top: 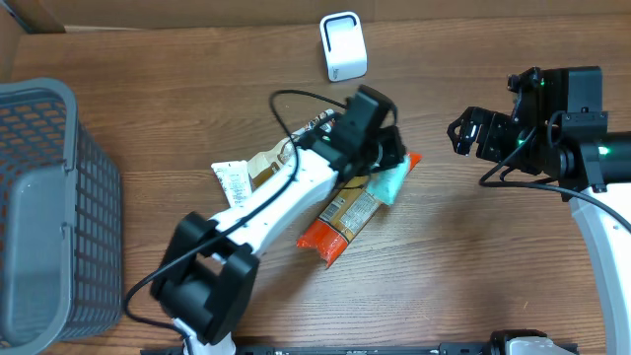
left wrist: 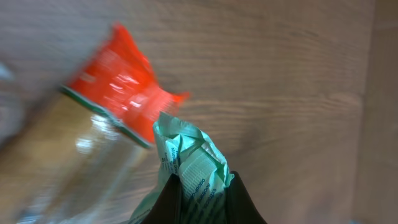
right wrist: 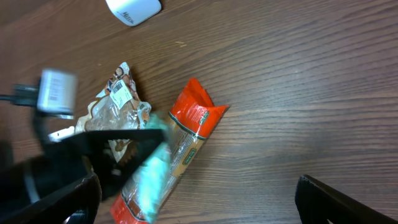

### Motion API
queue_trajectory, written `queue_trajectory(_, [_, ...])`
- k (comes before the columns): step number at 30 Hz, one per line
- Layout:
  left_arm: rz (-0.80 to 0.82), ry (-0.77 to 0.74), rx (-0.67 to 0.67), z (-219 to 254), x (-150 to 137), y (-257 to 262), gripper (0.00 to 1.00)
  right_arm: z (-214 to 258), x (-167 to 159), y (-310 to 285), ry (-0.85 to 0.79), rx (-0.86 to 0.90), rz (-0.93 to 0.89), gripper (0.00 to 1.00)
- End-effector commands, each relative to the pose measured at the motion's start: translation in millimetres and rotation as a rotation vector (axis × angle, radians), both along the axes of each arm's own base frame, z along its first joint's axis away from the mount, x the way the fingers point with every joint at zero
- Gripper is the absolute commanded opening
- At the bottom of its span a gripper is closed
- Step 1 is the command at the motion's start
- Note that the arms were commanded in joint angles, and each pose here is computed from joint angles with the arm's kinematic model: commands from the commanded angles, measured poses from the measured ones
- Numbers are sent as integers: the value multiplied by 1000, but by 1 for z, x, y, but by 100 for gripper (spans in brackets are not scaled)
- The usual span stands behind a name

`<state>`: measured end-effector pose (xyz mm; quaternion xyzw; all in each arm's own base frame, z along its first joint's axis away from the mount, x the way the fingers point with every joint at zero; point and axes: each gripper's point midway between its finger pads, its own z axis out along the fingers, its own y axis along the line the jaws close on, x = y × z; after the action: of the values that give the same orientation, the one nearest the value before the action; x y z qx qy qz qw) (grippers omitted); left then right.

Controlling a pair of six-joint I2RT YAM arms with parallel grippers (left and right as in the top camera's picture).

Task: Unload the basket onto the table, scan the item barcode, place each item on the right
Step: 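Carry the mint-green packet out and drop it right of the pasta pack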

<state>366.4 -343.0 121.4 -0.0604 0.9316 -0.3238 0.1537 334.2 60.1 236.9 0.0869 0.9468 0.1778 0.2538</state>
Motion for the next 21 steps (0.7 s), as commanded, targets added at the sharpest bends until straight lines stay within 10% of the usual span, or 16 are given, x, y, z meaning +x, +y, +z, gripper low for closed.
queue_trajectory(1, [0, 71, -83, 1, -10, -22, 4, 12, 4, 2, -35, 0, 8, 100])
queue_trajectory(9, [-4, 57, -84, 2, -11, -27, 8, 12, 4, 2, -35, 0, 8, 100])
queue_trajectory(12, [-5, 57, -84, 2, -11, -27, 62, 12, 4, 2, -35, 0, 8, 100])
queue_trajectory(15, [-16, 50, -77, 2, -12, -27, 93, 12, 4, 2, -35, 0, 8, 100])
queue_trajectory(21, [-66, -36, -47, 8, -6, -25, 100, 12, 4, 2, -35, 0, 8, 100])
